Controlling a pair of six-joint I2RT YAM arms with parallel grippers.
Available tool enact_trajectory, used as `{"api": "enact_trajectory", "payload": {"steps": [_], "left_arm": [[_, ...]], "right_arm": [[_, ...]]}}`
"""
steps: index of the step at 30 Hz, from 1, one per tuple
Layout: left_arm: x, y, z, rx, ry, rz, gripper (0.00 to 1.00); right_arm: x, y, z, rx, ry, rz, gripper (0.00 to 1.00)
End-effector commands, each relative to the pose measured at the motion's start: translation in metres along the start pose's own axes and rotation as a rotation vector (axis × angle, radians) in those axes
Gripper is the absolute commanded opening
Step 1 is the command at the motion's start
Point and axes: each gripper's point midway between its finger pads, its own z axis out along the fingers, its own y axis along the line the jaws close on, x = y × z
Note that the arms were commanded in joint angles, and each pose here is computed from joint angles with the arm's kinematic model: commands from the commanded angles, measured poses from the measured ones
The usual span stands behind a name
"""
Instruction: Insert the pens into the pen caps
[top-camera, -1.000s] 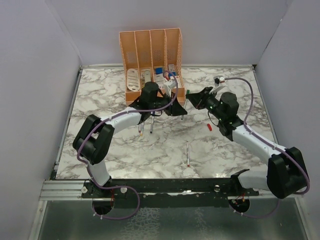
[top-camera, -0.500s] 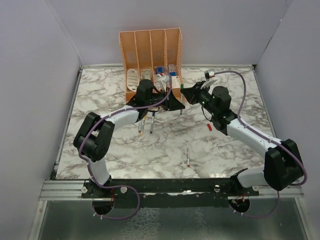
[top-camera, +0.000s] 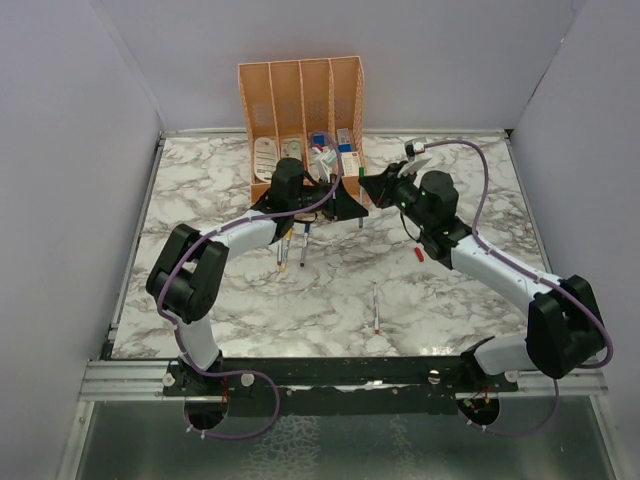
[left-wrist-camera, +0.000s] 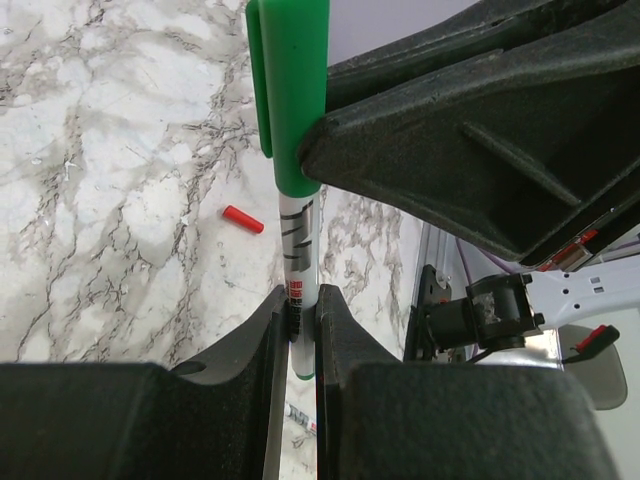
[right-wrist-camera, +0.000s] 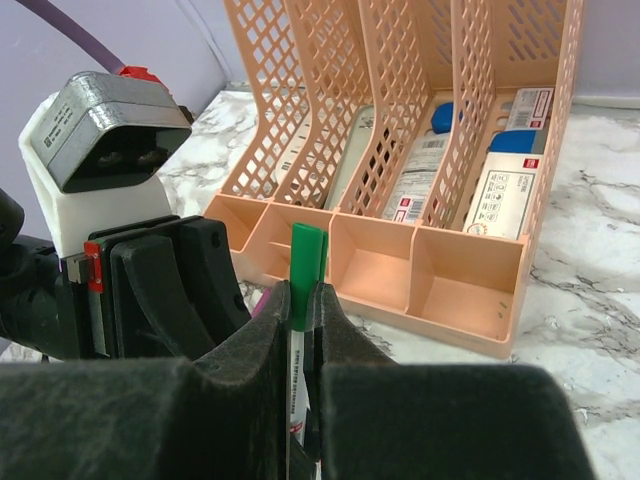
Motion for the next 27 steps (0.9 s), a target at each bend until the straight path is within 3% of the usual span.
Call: {"api": "enact_trajectory", "payload": {"steps": [1, 4, 11, 15, 19, 27], "left_arm": [[-0.075, -0.006, -0.015, -0.029, -0.242, 0.158, 0.0], [-0.054, 0.01, -0.017, -0.087, -0.185, 0.112, 0.0], [0.029, 0.077, -0.047, -0.402, 0.029, -0.023, 0.0], [0.062, 0.106, -0.071, -0.584, 0.143, -0.053, 0.0], [0.069, 0.117, -0.087, -0.699, 0.23, -0.057, 0.0], [0.085, 0.118, -0.093, -0.738, 0.342, -0.149, 0.0]], "right_arm": [[0.089, 0.015, -0.021, -0.054, 0.331, 0.039, 0.01], [0.078, 0.017, -0.015, -0.044, 0.324, 0.038, 0.01], [0.033, 0.022, -0.009, -0.011, 0.228, 0.014, 0.31], [0.009, 0.026, -0.011, -0.006, 0.17, -0.001, 0.34], [-0.001, 0.028, -0.013, -0.005, 0.152, -0.009, 0.34], [0.004, 0.023, -0.014, 0.026, 0.184, 0.0, 0.34]]}}
